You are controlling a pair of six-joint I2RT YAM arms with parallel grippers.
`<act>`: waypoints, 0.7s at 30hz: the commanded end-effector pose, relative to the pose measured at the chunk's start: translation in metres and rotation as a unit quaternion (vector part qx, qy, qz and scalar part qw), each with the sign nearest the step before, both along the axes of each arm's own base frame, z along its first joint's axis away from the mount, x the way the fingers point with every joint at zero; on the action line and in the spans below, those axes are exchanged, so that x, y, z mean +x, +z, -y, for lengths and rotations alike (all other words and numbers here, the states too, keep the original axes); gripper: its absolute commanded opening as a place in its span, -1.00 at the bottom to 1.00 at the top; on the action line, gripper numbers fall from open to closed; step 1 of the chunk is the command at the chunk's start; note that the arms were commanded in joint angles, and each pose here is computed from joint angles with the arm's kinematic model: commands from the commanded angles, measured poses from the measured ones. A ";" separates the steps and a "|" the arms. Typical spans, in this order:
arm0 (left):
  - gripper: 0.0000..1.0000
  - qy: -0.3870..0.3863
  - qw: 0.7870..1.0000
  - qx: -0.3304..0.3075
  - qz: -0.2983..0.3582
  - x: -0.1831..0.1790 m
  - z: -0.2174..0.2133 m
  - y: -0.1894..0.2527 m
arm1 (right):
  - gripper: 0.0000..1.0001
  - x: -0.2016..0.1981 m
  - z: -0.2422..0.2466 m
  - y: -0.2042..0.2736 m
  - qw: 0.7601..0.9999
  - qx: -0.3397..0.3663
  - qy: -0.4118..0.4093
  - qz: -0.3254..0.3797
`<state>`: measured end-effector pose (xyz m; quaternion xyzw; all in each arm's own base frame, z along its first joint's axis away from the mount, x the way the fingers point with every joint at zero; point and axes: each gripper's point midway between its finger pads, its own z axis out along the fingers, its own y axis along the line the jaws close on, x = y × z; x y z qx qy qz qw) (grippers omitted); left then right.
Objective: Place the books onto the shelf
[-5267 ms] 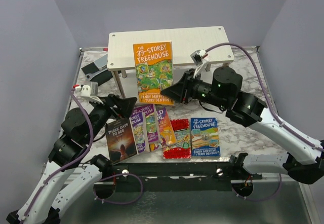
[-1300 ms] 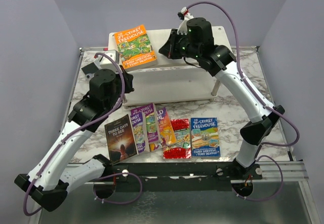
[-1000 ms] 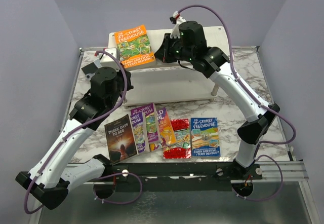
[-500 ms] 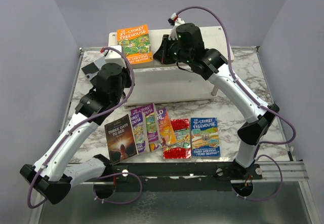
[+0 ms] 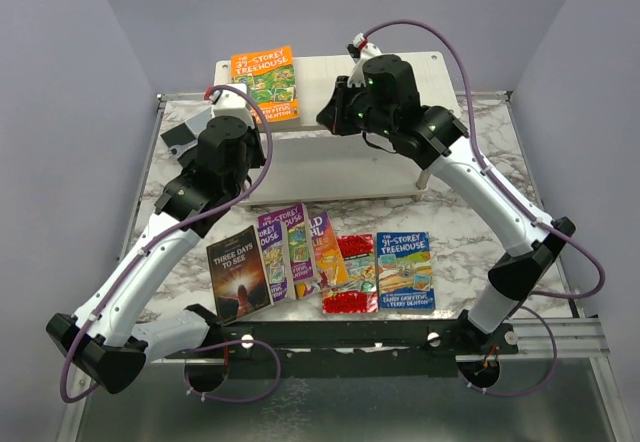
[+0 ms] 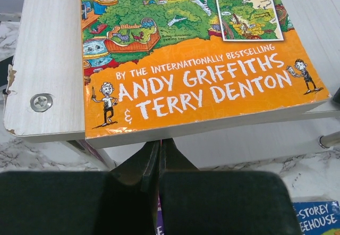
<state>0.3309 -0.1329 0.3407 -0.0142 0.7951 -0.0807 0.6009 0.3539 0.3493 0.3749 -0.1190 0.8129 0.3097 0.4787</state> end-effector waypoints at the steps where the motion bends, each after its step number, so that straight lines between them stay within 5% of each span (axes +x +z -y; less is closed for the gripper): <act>1: -0.96 -0.023 0.999 -0.027 0.032 -0.004 0.005 0.031 | -0.99 -0.033 -0.005 0.012 0.998 0.008 0.059 0.004; 11: -0.98 -0.034 0.999 -0.027 0.003 -0.029 -0.003 0.026 | -0.99 -0.067 -0.036 0.003 0.993 0.011 0.120 -0.019; 21: -1.00 -0.016 1.000 -0.016 0.012 -0.015 -0.004 0.034 | -0.99 -0.053 -0.053 -0.002 0.994 0.008 0.107 -0.020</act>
